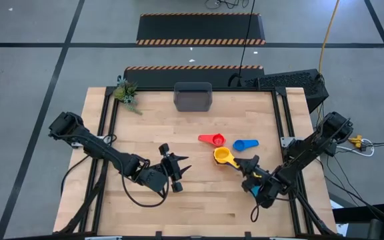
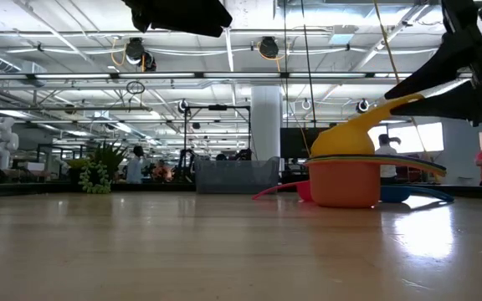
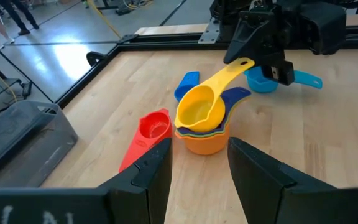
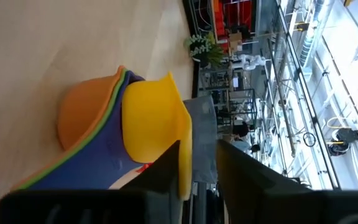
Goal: Nest measuring cups in basket
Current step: Stack the yellow measuring cup on top of the dark blue measuring cup
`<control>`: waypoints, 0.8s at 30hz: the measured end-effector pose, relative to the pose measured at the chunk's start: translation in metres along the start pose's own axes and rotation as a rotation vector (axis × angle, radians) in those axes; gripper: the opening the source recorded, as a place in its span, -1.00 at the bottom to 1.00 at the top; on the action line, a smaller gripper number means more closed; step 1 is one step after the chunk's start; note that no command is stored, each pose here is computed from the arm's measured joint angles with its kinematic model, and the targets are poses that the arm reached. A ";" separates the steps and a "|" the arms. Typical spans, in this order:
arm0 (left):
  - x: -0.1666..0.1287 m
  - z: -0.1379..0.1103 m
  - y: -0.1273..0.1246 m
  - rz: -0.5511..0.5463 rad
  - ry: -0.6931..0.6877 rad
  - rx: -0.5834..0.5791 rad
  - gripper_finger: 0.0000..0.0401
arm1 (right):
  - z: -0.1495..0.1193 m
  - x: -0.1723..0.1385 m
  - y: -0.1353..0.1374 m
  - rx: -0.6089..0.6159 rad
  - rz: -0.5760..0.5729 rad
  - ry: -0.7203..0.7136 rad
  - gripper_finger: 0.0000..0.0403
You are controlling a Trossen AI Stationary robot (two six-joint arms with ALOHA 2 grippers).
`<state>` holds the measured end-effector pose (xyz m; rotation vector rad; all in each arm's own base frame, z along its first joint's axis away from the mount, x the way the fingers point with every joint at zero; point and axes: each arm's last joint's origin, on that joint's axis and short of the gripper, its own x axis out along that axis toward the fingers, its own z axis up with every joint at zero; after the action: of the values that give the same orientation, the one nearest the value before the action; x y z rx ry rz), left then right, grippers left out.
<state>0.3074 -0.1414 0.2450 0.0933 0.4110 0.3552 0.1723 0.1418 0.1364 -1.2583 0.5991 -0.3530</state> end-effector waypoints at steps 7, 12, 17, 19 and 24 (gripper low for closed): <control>0.000 0.000 0.000 0.000 0.003 0.003 -0.21 | -0.003 -0.001 -0.001 0.008 0.082 -0.020 -0.32; 0.000 0.000 0.000 0.001 0.004 0.004 -0.21 | -0.012 -0.004 -0.007 0.053 0.108 0.001 -0.14; 0.000 0.000 0.000 0.001 0.004 0.004 -0.21 | -0.019 -0.007 -0.013 0.098 0.201 0.002 -0.04; 0.000 0.000 0.000 0.001 0.004 0.004 -0.21 | -0.022 -0.008 -0.015 0.111 0.247 0.003 -0.03; 0.000 0.000 0.000 0.000 0.004 -0.004 -0.21 | -0.029 -0.011 -0.019 0.138 0.335 0.013 -0.02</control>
<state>0.3073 -0.1413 0.2445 0.0892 0.4139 0.3566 0.1478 0.1203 0.1516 -1.0030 0.7706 -0.1206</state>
